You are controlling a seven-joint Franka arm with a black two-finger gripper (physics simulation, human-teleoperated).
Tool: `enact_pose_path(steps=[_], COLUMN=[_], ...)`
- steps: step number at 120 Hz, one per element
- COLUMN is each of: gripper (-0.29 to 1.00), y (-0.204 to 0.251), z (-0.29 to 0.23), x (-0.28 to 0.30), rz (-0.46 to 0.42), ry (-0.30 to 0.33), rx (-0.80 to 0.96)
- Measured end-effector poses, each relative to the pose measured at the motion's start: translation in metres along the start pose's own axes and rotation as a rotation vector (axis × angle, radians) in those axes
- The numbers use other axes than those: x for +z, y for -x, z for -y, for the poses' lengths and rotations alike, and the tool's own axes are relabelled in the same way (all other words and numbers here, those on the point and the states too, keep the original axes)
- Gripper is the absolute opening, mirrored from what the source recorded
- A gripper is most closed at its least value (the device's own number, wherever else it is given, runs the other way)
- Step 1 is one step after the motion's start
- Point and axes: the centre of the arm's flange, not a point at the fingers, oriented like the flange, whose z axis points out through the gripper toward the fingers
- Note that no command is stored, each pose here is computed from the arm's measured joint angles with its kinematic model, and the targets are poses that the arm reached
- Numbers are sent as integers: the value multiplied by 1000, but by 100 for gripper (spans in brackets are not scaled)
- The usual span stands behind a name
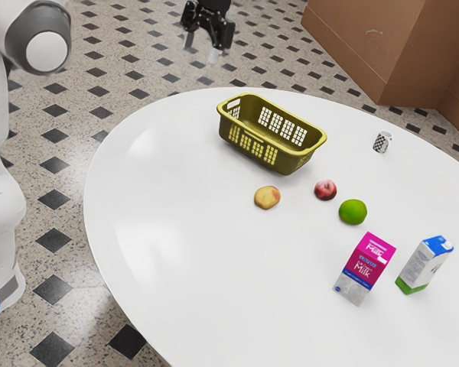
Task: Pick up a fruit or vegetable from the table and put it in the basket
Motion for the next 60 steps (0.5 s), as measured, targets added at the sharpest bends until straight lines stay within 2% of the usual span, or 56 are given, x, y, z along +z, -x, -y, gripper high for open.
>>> enact_pose_path(steps=[12,28,35,39,49,60], gripper=[69,69,69,68,68,68], y=[-11,-12,28,41,24,-5], z=[11,-35,-57,-69,-92,-88], x=[-9,-19,-89,-108,-100,-83], rz=[-95,-175,-355,-407,-400,-373], ry=[11,13,25,30,39,35], rx=[-33,42,92,128,204,220])
